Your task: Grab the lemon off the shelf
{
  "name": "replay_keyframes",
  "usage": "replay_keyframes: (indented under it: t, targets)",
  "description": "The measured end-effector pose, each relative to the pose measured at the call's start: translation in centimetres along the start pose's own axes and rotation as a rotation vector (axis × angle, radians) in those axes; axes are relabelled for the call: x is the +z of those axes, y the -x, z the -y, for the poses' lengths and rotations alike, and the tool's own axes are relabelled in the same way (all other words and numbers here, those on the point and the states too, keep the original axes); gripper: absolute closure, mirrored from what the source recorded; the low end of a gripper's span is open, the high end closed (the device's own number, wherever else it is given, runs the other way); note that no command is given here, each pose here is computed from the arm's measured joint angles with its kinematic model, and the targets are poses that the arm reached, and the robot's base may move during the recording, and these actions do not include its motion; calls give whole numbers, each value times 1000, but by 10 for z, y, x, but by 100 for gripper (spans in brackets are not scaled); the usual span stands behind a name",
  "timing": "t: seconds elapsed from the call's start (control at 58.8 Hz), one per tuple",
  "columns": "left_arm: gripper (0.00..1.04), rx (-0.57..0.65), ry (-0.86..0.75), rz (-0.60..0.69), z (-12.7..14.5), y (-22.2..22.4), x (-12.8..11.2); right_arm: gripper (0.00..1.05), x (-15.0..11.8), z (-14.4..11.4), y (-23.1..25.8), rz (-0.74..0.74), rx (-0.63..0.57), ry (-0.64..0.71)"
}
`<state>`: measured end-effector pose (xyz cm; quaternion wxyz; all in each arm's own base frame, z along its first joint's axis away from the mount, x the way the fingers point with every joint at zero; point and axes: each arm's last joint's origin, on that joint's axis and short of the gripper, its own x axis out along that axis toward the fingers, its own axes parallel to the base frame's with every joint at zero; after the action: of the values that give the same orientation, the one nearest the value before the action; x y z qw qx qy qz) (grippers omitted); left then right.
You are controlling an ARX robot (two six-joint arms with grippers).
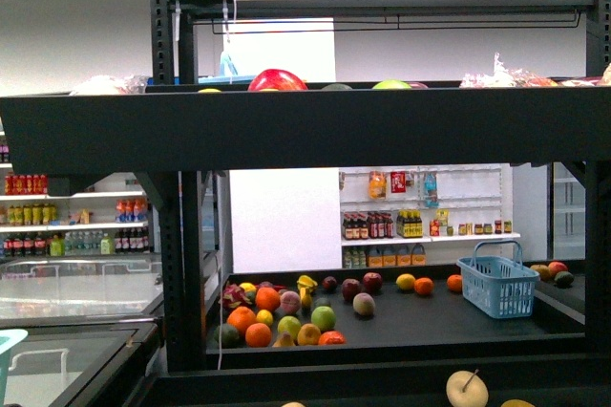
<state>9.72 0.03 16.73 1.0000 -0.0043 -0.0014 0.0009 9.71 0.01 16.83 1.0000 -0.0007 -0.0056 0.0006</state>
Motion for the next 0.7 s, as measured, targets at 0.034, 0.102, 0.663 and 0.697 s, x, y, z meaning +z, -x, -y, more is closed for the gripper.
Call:
replay_keyframes:
  t: [0.034,0.102,0.663,0.697]
  targets:
    - [8,0,0,0,0,0,0,7,0,0,0,0,0,0]
    - [8,0,0,0,0,0,0,7,0,0,0,0,0,0]
    - [8,0,0,0,0,0,0,7,0,0,0,0,0,0]
    - [8,0,0,0,0,0,0,7,0,0,0,0,0,0]
